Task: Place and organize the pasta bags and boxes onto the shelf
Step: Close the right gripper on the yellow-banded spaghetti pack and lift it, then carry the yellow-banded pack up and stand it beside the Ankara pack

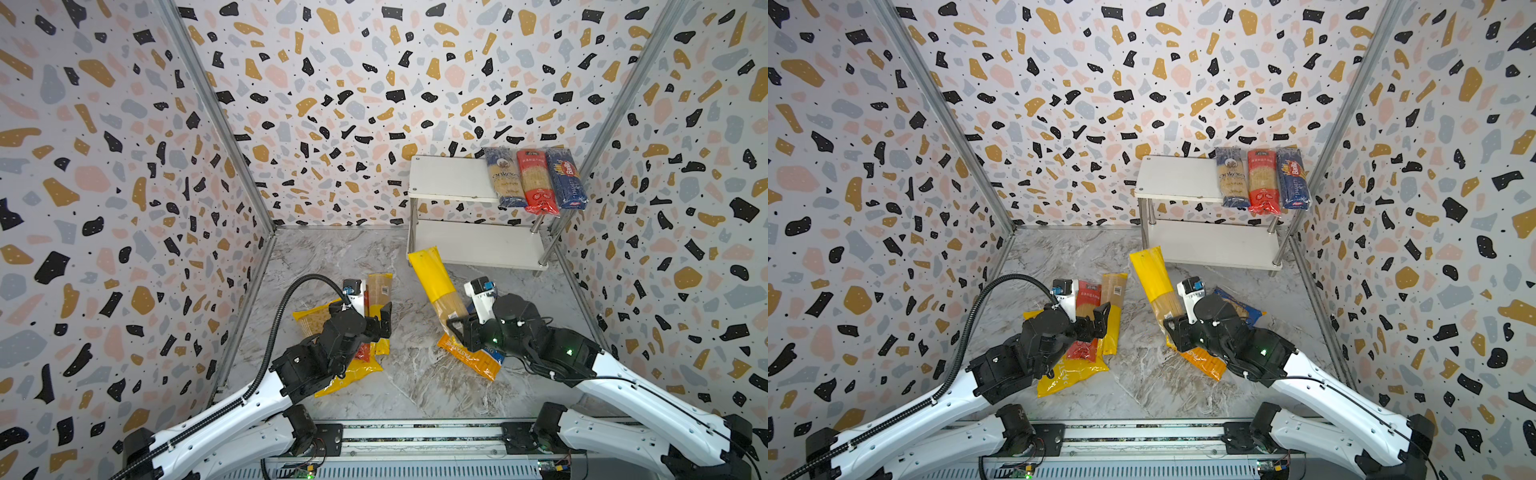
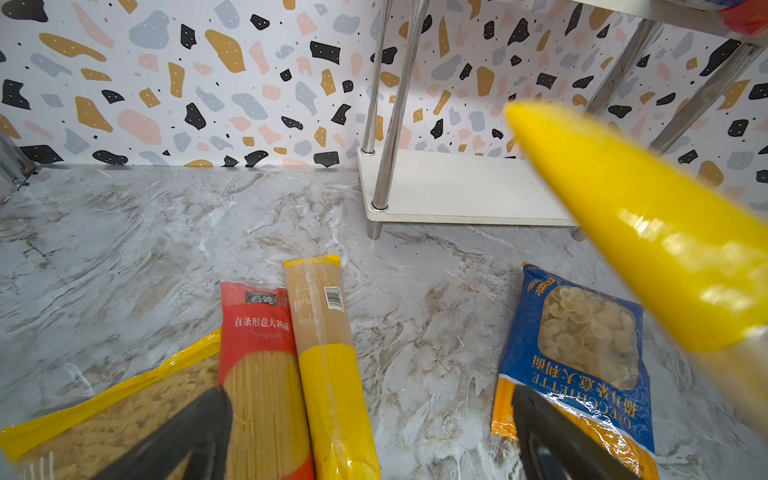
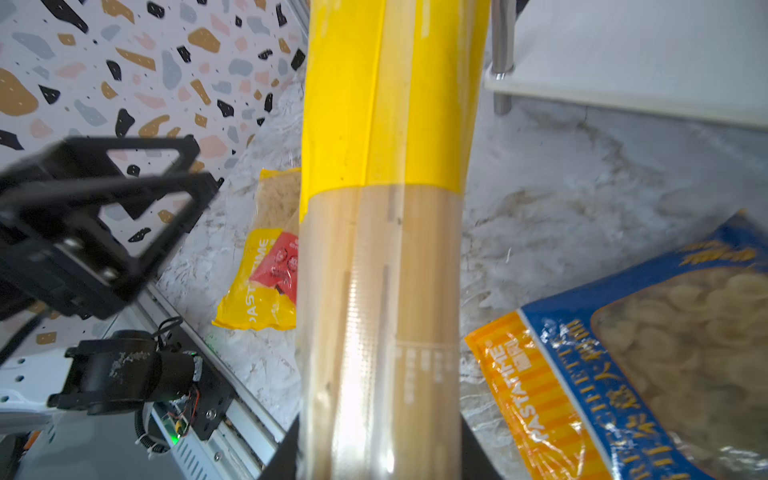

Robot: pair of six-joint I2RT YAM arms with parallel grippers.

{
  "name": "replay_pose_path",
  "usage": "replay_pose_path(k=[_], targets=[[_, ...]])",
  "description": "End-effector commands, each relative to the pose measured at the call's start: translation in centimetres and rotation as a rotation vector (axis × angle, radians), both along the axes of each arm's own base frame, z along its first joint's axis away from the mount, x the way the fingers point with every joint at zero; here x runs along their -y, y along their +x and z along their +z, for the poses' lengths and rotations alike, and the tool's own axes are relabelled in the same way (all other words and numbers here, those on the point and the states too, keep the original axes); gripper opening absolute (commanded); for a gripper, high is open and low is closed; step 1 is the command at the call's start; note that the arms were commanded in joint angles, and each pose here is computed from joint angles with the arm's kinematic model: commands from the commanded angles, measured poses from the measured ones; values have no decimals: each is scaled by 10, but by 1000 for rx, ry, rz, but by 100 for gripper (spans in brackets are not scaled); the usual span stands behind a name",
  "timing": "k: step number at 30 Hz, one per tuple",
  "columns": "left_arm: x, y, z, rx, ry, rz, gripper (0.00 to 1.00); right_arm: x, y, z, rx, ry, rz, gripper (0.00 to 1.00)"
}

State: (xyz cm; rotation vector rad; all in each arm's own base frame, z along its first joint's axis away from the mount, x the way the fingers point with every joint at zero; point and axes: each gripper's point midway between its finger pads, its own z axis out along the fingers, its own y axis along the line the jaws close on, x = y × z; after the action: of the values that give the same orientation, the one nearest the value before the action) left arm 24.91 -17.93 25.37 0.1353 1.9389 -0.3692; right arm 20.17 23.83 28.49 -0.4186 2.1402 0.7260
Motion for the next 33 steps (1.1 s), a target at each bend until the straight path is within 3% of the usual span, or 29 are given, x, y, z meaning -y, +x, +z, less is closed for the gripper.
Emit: replay_pose_path(k=[1, 8, 14, 20, 25, 33], targets=[[-2, 1, 18, 41, -20, 11, 99, 20, 30, 104, 304, 45, -133, 0], [-7, -2, 19, 50, -35, 20, 99, 31, 77, 200, 586, -22, -324, 0], [-10, -3, 22, 60, -43, 23, 100, 54, 153, 251, 702, -62, -502, 0], [-15, -7, 22, 69, -53, 26, 100, 76, 242, 244, 673, -153, -594, 0], [-21, -8, 17, 70, -39, 40, 99, 81, 299, 223, 594, -174, -559, 0], [-22, -7, 10, 66, -21, 48, 99, 84, 327, 185, 500, -216, -565, 1]])
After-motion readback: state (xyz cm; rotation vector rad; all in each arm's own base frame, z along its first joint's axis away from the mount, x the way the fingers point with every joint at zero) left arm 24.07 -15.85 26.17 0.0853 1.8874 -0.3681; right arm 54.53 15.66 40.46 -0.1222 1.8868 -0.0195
